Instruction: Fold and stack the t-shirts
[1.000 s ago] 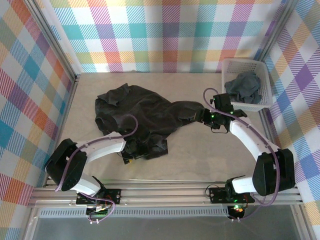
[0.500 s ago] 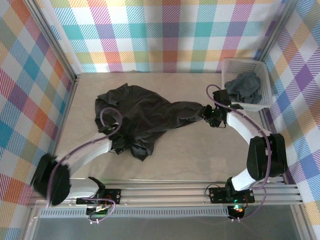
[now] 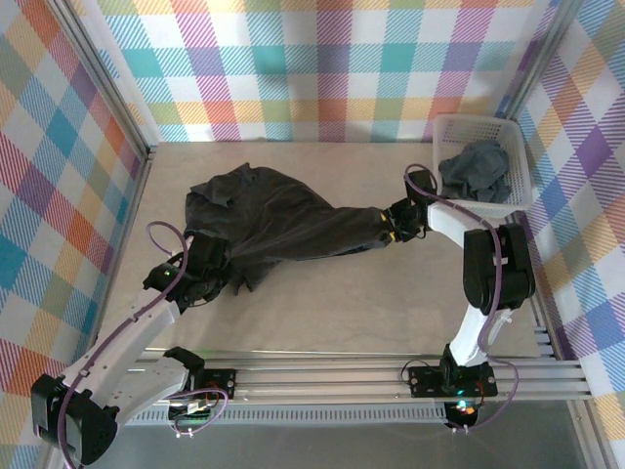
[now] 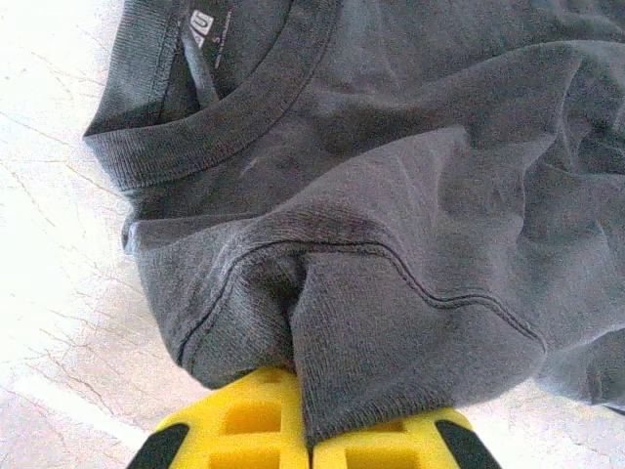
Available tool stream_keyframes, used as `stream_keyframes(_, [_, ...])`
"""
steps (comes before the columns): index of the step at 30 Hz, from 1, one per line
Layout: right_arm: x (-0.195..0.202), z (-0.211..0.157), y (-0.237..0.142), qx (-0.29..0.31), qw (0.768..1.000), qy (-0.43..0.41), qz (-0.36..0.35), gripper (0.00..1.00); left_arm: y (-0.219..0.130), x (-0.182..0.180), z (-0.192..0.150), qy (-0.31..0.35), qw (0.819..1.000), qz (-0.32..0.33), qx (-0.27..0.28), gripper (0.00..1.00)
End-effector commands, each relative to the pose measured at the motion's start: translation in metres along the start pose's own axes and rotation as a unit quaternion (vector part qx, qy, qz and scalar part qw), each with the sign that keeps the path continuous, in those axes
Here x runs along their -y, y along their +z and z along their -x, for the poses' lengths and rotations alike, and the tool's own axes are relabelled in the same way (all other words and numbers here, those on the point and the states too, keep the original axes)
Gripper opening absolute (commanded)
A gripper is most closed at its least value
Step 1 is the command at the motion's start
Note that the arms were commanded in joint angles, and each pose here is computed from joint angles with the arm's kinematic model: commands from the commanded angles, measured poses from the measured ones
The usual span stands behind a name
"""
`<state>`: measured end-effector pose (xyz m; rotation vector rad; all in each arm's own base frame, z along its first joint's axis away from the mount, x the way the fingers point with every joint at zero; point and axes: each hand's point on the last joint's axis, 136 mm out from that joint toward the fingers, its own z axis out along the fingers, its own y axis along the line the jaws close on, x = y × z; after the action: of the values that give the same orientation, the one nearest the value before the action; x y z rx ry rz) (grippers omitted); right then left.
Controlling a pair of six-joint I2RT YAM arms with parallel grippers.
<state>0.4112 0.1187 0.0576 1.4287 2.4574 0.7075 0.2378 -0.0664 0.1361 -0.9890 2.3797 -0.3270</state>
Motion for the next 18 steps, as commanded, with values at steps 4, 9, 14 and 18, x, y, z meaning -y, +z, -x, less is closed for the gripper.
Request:
stream_keyframes(4, [0.012,-0.008,-0.020,0.003,0.997,0.079,-0.001,0.46,-0.008,0.002,0.005,0.004,1.000,-0.003,0.000,0.00])
stream_keyframes(9, [0.024,-0.020,-0.026,-0.018,0.993,0.118,0.004,0.46,-0.010,0.006,0.006,0.010,1.000,-0.007,-0.002,0.00])
stream_keyframes(14, [0.014,-0.018,-0.016,-0.019,0.990,0.140,0.026,0.46,-0.011,0.009,0.008,0.014,1.000,-0.010,-0.002,0.00])
stream_keyframes(18, [0.002,-0.019,-0.004,-0.037,0.988,0.147,0.025,0.45,-0.013,0.010,0.009,0.017,1.000,-0.011,-0.001,0.00])
